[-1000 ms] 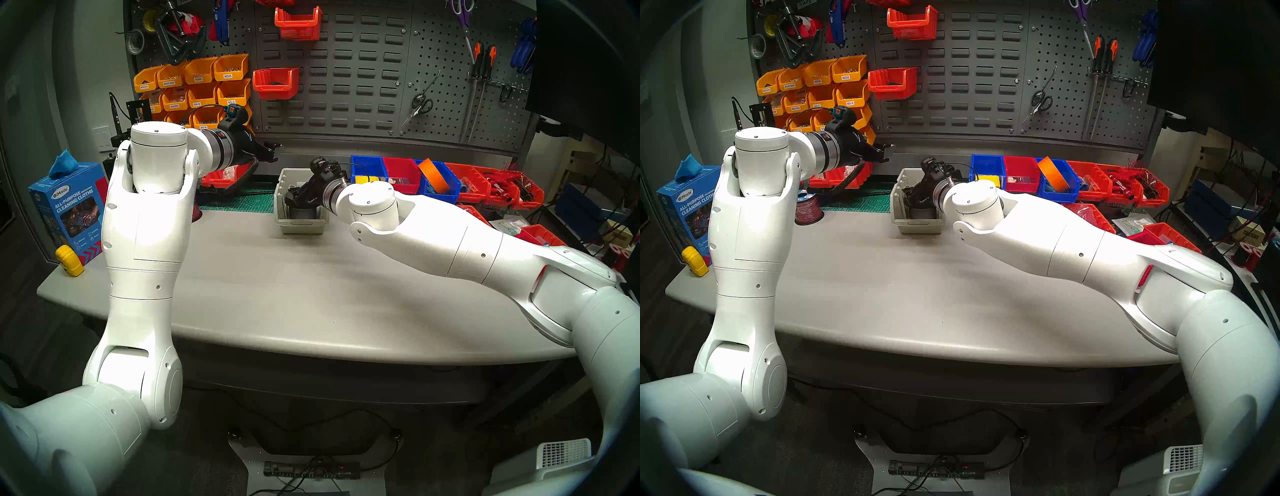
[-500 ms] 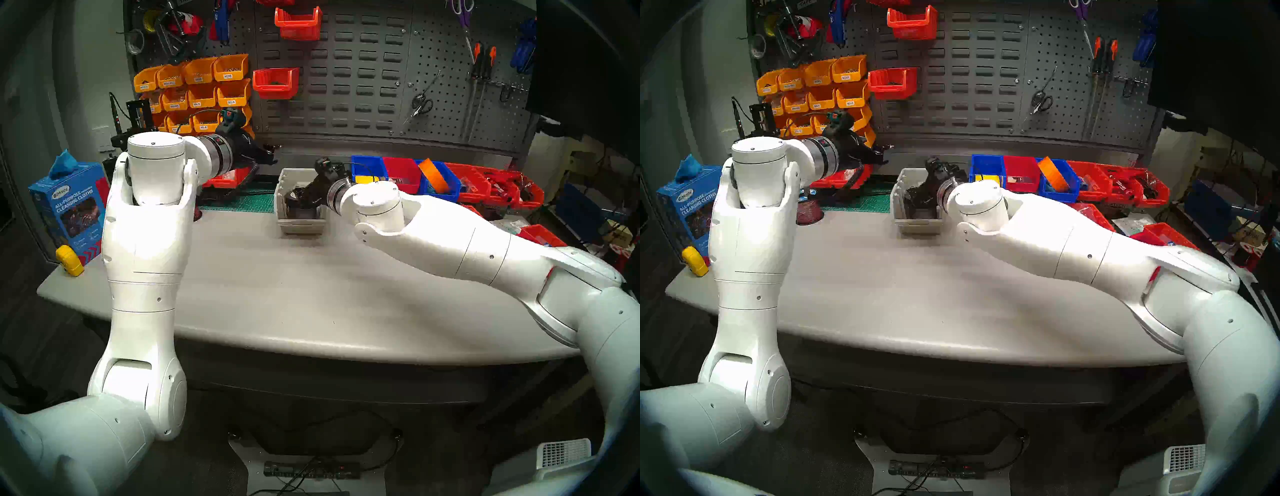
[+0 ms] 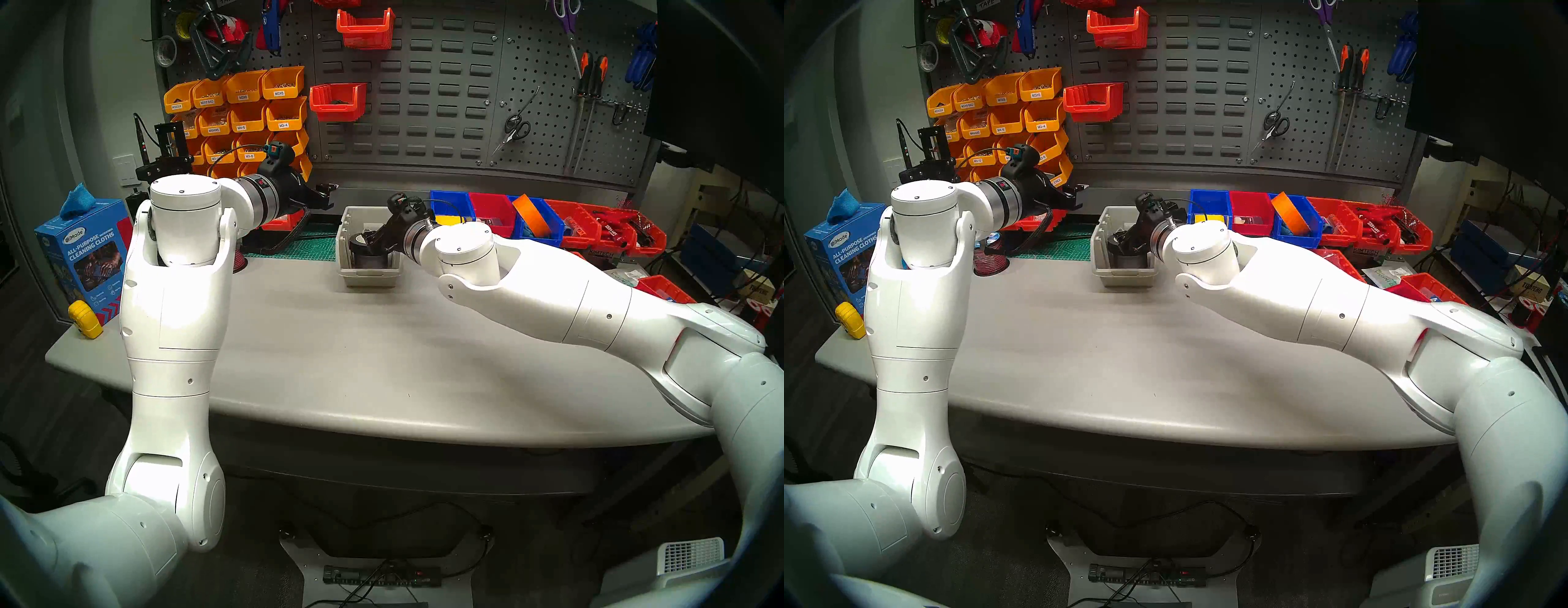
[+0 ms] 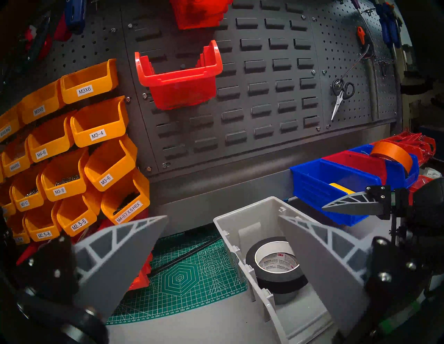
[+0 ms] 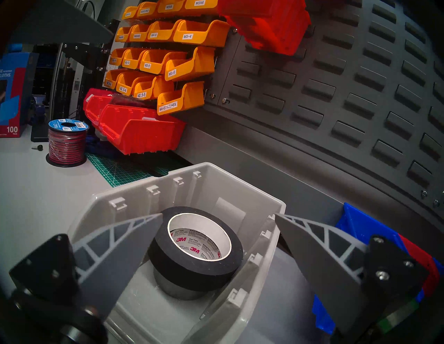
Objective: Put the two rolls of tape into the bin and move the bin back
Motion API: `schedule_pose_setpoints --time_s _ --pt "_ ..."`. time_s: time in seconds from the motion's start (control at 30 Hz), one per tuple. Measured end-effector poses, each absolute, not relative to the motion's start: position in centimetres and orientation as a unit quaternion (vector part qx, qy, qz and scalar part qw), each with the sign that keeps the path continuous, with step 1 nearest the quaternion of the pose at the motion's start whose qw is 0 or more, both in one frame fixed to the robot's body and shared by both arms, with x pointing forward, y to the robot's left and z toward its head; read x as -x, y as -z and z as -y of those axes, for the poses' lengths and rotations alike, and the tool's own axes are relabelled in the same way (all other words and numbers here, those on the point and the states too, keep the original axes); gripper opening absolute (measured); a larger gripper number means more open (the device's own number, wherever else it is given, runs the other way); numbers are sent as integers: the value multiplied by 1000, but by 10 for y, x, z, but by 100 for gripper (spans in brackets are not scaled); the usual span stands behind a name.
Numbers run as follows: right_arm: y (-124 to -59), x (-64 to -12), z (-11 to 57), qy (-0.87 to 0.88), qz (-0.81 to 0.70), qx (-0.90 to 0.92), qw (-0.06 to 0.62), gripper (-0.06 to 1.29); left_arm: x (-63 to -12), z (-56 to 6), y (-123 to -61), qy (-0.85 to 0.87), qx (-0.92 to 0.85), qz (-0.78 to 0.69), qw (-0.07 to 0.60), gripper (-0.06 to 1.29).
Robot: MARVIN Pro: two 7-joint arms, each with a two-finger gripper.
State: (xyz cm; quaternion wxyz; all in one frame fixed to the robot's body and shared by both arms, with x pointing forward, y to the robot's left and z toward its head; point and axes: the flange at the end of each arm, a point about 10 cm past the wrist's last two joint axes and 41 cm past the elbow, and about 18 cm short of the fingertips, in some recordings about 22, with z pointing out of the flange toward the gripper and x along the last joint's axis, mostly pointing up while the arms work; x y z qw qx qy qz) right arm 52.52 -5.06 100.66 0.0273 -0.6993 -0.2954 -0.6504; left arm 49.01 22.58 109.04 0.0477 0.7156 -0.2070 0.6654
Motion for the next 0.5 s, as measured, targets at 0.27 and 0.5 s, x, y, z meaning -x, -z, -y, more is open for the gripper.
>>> schedule_pose_setpoints --time_s 0.27,0.5 --pt "-1006 -525 50 652 293 698 29 121 -489 -216 -1071 -653 -719 235 48 124" --pt "-1005 -524 47 652 292 699 31 121 -491 -218 -1060 -648 -724 234 38 124"
